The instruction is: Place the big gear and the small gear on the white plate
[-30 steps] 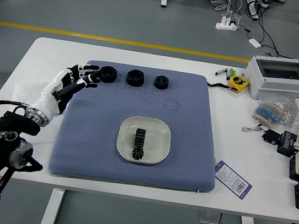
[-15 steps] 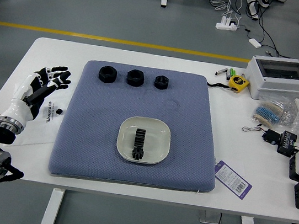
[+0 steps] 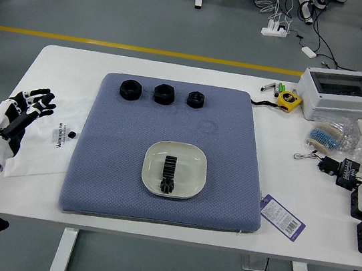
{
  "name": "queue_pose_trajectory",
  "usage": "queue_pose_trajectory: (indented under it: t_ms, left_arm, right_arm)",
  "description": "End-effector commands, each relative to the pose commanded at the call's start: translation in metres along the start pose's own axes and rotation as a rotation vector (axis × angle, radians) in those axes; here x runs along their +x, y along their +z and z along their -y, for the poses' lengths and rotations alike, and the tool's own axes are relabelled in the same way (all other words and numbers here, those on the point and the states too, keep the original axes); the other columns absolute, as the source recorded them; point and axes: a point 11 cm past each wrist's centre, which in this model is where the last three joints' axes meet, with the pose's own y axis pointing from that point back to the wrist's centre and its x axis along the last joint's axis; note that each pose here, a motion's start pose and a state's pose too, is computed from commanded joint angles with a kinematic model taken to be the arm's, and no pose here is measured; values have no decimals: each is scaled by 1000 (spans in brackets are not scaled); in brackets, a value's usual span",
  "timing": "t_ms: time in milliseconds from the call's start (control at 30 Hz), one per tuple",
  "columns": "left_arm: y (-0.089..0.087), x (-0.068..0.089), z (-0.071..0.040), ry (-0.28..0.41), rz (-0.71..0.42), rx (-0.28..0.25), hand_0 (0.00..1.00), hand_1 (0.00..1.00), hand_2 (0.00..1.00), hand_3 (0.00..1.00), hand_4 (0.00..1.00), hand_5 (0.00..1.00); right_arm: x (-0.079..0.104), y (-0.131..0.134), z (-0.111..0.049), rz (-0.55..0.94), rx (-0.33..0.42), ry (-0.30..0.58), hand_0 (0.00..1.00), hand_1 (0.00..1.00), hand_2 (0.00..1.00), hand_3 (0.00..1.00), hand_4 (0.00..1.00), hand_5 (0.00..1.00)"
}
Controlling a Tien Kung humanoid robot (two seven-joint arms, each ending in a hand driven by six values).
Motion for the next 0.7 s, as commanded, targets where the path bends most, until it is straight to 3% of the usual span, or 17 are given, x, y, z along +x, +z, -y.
queue_pose_trajectory:
  t_ms: [700]
  left_arm:
    - [-3,-5,-2,-19,0,9,656,613,672,628,932,458]
  right_arm:
    - [1,6,0,-8,-13,3,653,653,743,609,858,703]
